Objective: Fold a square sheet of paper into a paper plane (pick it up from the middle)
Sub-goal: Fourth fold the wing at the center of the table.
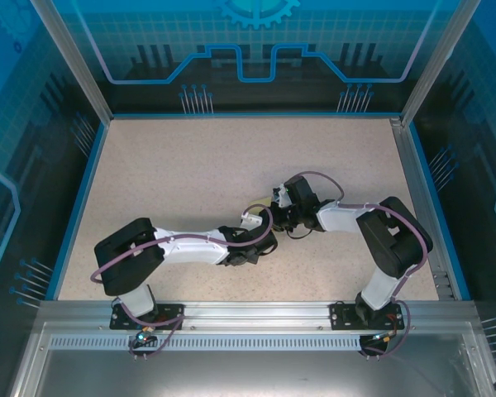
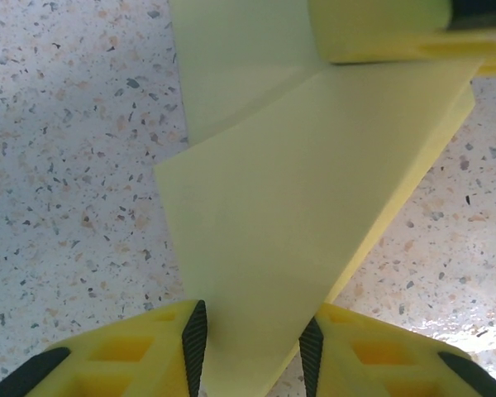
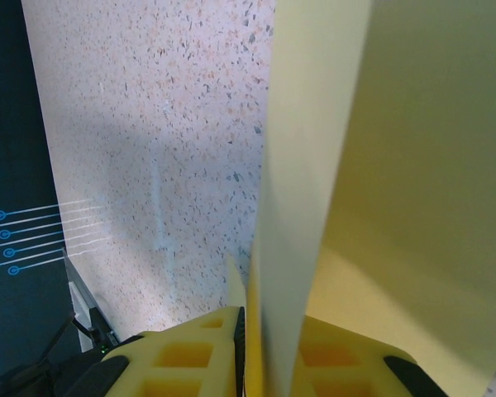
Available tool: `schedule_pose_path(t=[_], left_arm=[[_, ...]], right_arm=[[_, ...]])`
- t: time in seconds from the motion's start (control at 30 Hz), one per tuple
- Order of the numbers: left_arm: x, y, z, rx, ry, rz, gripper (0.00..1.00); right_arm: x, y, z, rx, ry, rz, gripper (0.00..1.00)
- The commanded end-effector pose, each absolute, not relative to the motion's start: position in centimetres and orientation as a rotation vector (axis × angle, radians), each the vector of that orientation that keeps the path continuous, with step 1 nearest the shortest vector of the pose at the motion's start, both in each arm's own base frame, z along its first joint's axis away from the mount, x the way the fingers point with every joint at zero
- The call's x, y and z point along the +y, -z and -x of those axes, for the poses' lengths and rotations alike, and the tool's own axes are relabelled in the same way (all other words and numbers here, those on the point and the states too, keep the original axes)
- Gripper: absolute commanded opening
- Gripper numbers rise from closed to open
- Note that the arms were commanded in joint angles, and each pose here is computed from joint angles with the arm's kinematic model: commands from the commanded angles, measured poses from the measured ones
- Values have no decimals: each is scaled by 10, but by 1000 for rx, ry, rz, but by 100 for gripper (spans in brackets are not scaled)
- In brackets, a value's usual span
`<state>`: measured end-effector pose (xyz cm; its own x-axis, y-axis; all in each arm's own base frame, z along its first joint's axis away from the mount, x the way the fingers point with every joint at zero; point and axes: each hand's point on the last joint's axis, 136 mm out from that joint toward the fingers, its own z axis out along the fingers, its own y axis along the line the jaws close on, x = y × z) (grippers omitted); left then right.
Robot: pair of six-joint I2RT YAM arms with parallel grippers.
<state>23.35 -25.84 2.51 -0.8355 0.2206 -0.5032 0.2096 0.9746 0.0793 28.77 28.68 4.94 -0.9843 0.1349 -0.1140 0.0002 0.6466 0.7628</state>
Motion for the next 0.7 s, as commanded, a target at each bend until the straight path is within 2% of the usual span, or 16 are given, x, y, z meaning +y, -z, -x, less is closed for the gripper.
schedule_pose_path(t=[0.0,0.67], left_arm=[[-260,-29,-237,2566,-66,-300,36],[-261,-26,-236,2570,-60,-292,16]], right_arm=[[294,-59,-285,2696,-1279,-71,16],[294,-57,-285,2705,-1267,-67,18]])
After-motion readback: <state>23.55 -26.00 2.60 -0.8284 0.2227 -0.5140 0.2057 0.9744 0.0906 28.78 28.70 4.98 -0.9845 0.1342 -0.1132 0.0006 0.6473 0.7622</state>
